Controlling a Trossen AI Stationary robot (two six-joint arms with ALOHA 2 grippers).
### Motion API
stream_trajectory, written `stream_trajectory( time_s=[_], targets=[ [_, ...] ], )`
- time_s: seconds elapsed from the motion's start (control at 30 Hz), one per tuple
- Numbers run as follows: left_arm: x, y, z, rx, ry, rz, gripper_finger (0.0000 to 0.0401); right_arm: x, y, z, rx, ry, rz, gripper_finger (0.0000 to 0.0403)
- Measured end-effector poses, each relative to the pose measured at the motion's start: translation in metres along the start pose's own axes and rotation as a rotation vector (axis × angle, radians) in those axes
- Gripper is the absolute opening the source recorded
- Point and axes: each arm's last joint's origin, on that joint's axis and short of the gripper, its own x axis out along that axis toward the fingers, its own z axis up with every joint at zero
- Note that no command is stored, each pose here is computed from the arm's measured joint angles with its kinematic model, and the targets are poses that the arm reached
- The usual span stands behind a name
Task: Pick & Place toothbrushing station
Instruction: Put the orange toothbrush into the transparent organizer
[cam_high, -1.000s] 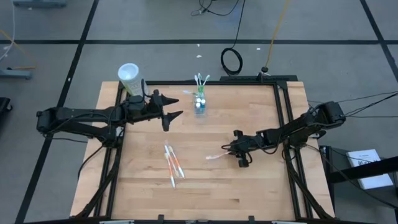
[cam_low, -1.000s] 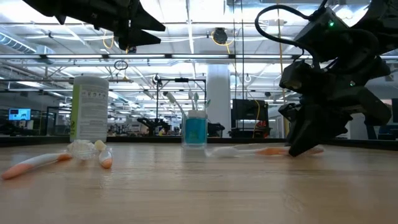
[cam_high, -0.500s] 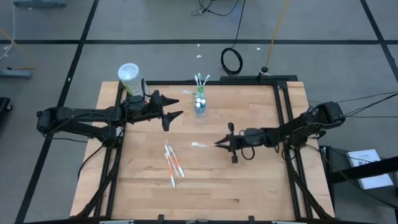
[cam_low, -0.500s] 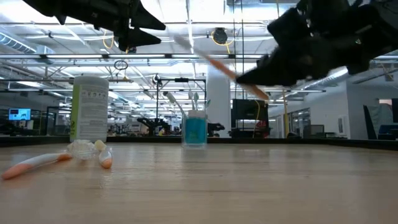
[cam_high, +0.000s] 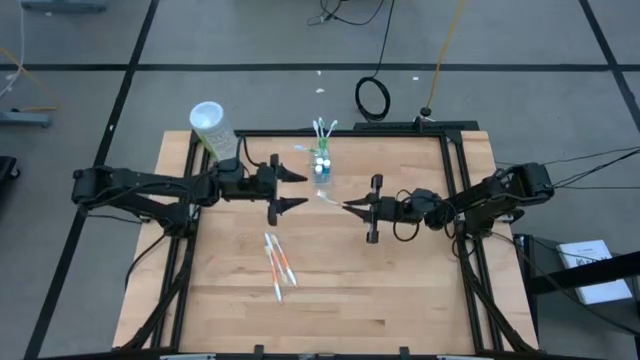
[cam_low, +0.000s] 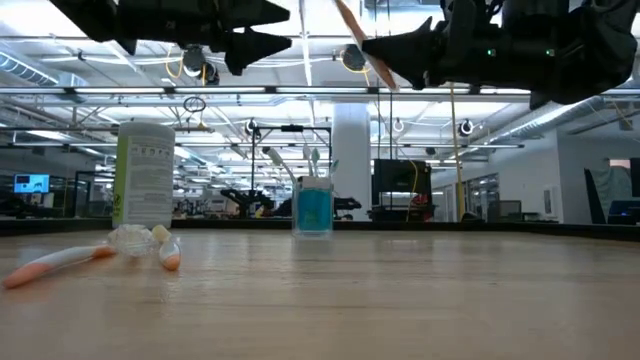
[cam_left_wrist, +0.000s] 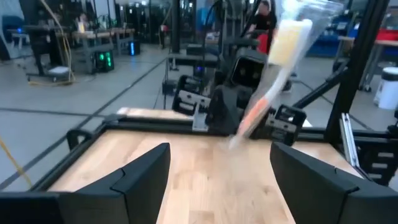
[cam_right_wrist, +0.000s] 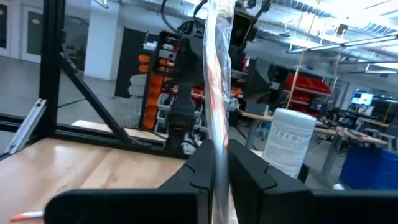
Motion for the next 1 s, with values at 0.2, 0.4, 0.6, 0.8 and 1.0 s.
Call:
stream_trajectory(
  time_s=[0.2,0.4,0.6,0.8,1.0],
  targets=[
    [0.019,-0.003,-0.004,0.018,-0.129,-0.023,0.0285,0.0,-0.001,-0.004,0.009,0.035,-0.001,0.0022],
    [0.034,-0.015,-0.015,0.027,-0.193,-0.07,0.0285,0.0,-0.001,-0.005,0.01,0.055,0.002,0.002],
    [0.036,-0.023,-0.009,0.093,-0.298,-0.09,0.0285,0.0,-0.001,-0.006,0.01,0.056,0.002,0.0022],
    [0.036,-0.025,-0.01,0.085,-0.293,-0.08,0.0285,0.0,-0.001,-0.006,0.01,0.057,0.003,0.002],
    [0.036,-0.022,-0.01,0.074,-0.293,-0.01,0.0285,0.0,-0.001,-0.006,0.01,0.06,0.003,0.0021]
  ],
)
